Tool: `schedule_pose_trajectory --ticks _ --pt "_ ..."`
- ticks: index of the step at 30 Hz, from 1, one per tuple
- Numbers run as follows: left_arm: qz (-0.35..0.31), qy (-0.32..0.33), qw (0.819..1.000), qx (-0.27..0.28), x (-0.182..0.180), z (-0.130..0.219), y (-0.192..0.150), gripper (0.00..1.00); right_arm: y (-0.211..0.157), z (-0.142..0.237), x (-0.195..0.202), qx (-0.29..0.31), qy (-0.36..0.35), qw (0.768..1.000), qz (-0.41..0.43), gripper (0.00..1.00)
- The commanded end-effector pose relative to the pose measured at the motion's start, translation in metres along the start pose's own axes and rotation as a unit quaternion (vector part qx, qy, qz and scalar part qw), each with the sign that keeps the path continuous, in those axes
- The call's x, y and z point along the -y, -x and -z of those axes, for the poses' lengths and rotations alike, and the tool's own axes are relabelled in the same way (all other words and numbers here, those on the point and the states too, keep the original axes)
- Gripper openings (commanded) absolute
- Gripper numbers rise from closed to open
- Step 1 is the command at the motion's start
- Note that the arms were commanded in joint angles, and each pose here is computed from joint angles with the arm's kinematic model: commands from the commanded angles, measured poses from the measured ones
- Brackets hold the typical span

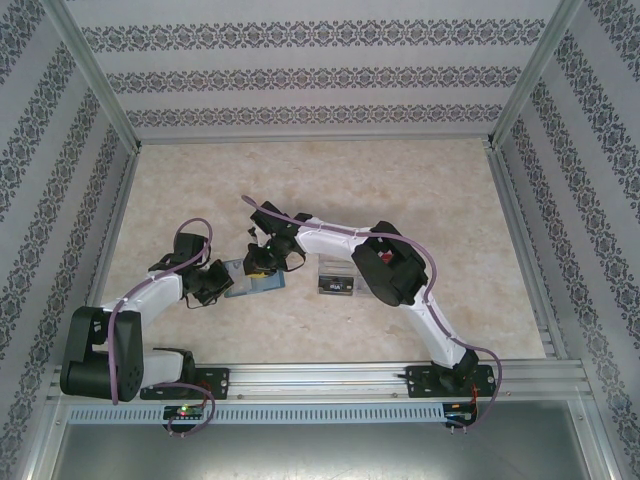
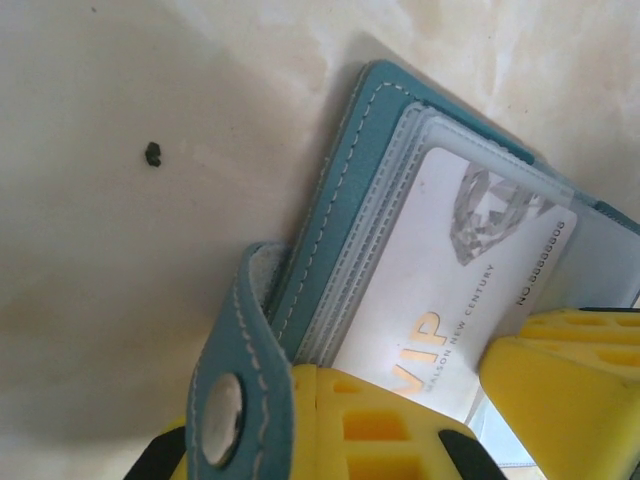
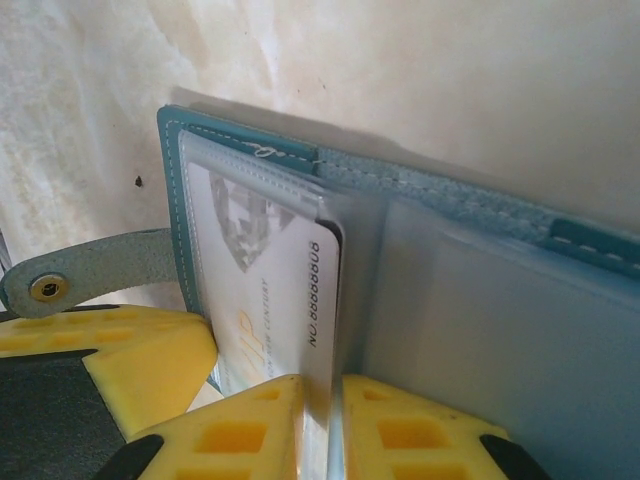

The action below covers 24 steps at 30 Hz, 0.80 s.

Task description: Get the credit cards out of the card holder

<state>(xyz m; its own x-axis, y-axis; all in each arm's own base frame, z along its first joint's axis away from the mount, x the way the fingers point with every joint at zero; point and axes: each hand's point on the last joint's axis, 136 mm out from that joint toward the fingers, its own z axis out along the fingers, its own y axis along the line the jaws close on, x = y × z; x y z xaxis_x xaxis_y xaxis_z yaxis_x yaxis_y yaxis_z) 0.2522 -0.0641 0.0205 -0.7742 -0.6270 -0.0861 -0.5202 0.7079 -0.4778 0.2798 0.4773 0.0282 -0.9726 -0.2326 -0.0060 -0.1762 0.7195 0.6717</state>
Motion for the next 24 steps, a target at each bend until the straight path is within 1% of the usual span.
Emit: schedule_pose_trajectory --ticks 1,2,4,5,10,15,20,24 --pt "0.007 0.000 1.000 -0.007 -0.004 -0.003 -0.002 0.02 -0.006 -0.009 -0.006 -0.015 0.007 1.000 0.001 0.13" --pt "0.008 0.001 1.000 -0.006 -0.004 -0.003 -0.002 0.02 -0.005 -0.009 -0.005 -0.014 0.005 1.000 0.001 0.11" --pt "0.008 0.004 1.000 -0.005 -0.005 -0.002 -0.001 0.02 -0.005 -0.006 -0.004 -0.011 0.003 1.000 0.000 0.02" --pt "0.008 0.007 1.000 -0.005 -0.006 -0.002 -0.001 0.02 -0.005 -0.005 -0.003 -0.009 0.001 1.000 0.000 0.00" --pt "0.015 0.043 0.999 -0.002 -0.018 -0.002 -0.001 0.00 -0.002 0.005 0.007 0.008 -0.007 1.000 -0.011 0.00" --pt "0.023 0.079 0.997 -0.003 -0.032 -0.001 -0.002 0.00 -0.003 0.011 0.016 0.014 -0.008 1.000 -0.023 0.00" --pt "0.027 0.090 0.995 -0.012 -0.036 -0.004 -0.004 0.00 -0.003 0.016 0.019 0.020 -0.006 0.999 -0.024 0.00" --pt "0.026 0.083 0.996 -0.012 -0.033 -0.005 -0.003 0.00 -0.003 0.014 0.019 0.017 0.000 0.999 -0.027 0.00"
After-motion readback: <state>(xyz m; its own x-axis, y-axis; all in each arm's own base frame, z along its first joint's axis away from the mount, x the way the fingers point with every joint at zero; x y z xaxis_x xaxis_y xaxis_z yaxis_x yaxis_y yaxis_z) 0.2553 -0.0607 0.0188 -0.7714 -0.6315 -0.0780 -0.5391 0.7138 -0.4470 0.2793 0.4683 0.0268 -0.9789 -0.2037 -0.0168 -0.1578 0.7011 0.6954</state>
